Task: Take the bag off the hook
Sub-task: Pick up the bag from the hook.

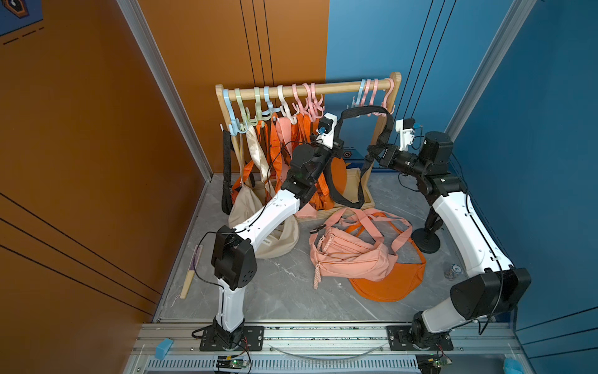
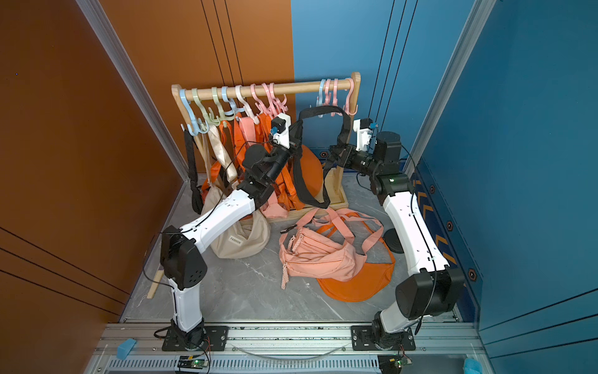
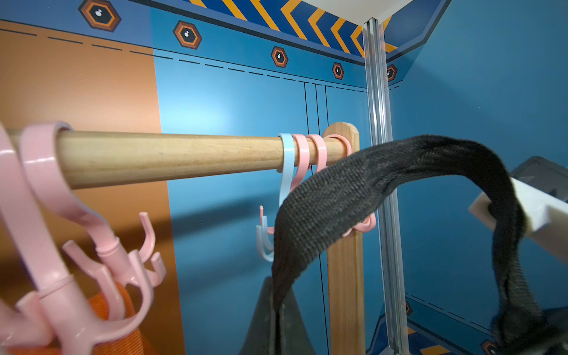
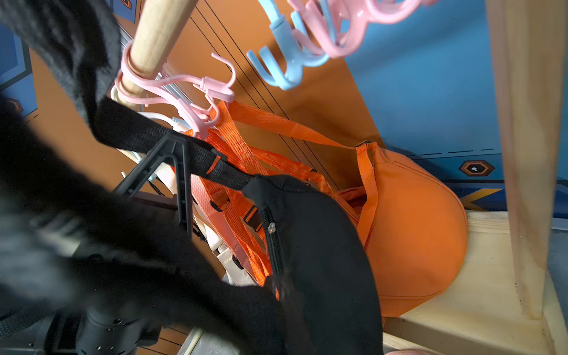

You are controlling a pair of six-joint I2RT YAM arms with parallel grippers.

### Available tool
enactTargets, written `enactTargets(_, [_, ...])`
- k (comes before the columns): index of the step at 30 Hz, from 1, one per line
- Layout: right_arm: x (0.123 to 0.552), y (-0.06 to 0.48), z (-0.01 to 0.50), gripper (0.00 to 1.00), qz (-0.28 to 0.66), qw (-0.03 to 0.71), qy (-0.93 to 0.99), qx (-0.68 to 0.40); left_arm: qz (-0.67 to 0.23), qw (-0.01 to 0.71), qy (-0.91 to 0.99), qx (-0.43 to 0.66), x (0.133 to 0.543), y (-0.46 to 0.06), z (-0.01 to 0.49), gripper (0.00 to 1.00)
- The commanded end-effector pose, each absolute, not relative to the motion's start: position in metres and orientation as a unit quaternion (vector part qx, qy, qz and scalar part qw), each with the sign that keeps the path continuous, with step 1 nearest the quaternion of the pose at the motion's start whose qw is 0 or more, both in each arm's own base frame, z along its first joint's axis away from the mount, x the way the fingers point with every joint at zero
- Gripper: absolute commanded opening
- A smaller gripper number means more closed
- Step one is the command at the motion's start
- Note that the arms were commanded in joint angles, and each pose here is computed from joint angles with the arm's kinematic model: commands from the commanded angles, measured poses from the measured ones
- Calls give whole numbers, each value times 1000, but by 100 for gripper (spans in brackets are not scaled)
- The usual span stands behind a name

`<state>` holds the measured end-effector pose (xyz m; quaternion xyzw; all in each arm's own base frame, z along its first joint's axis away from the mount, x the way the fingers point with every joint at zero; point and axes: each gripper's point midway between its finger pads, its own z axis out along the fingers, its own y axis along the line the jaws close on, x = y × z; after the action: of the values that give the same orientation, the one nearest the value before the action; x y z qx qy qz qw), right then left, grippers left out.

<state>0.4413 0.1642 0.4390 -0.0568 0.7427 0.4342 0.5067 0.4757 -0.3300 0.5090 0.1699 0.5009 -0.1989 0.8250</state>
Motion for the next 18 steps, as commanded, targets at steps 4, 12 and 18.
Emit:
enactTargets(4, [411, 177, 473, 0, 448, 531, 713, -90, -164, 847, 476, 174, 422, -304, 541, 0])
enactTargets(12, [367, 187, 476, 0, 430, 543, 712, -110, -158, 848, 474, 177, 356, -281, 549, 0])
enactTargets(18, [322, 188, 485, 0, 427, 560, 700, -122, -148, 846, 473, 195, 302, -272, 546, 0])
